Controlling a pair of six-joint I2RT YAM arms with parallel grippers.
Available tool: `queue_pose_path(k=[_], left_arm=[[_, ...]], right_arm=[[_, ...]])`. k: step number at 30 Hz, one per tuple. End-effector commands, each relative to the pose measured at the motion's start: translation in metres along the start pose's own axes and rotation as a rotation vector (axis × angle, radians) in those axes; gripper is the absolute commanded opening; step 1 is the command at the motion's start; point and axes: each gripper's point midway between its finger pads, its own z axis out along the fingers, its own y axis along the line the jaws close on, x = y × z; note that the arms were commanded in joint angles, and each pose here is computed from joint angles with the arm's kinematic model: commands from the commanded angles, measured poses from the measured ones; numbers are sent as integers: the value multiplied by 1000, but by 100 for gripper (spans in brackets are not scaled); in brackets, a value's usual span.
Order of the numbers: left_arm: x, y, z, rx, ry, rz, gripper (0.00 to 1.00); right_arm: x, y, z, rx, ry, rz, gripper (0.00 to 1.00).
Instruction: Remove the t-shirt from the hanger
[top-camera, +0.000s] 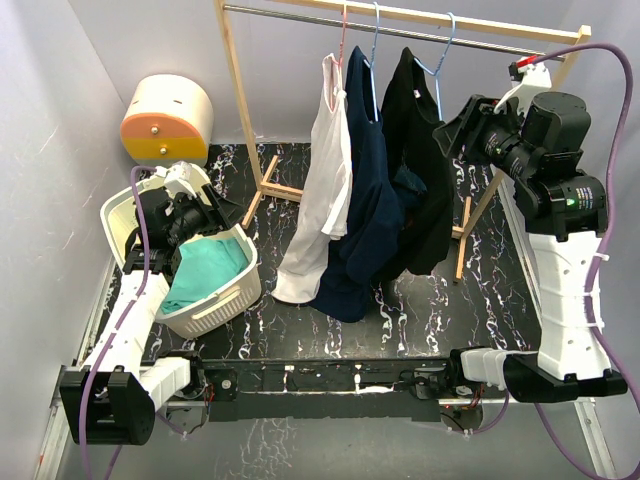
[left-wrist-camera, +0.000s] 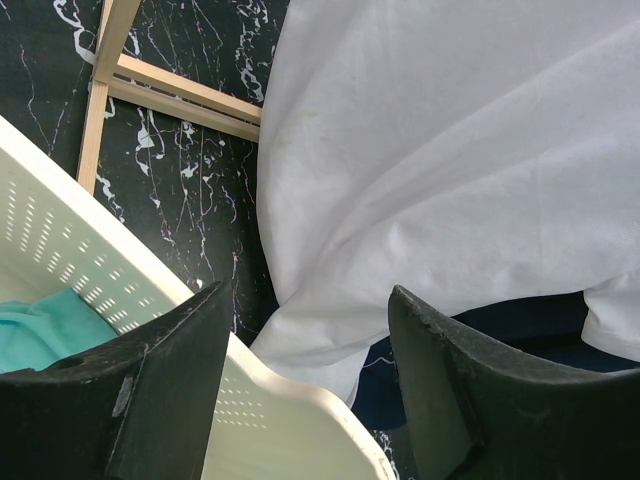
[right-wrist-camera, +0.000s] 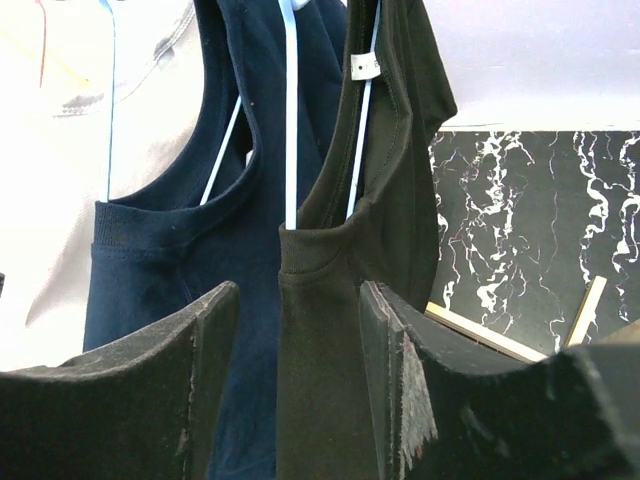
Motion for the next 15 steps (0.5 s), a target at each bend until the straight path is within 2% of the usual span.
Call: queue_pose_path(k=[1,12,13,15], left_arm=[[-6,-12,-5,40,-21,32,62],[-5,-11,-3,39,-11,23,62],[-5,-11,-3,40,-11,23,62],[-4,-11,-3,42,-9,22,62]], right_arm=[[-17,-4,2,16,-70,-33,52],[2,-11,16,25,-1,-34,46],[3,-12,17,26,1,-36,44],[0,-14,16,39,-8,-38,25]])
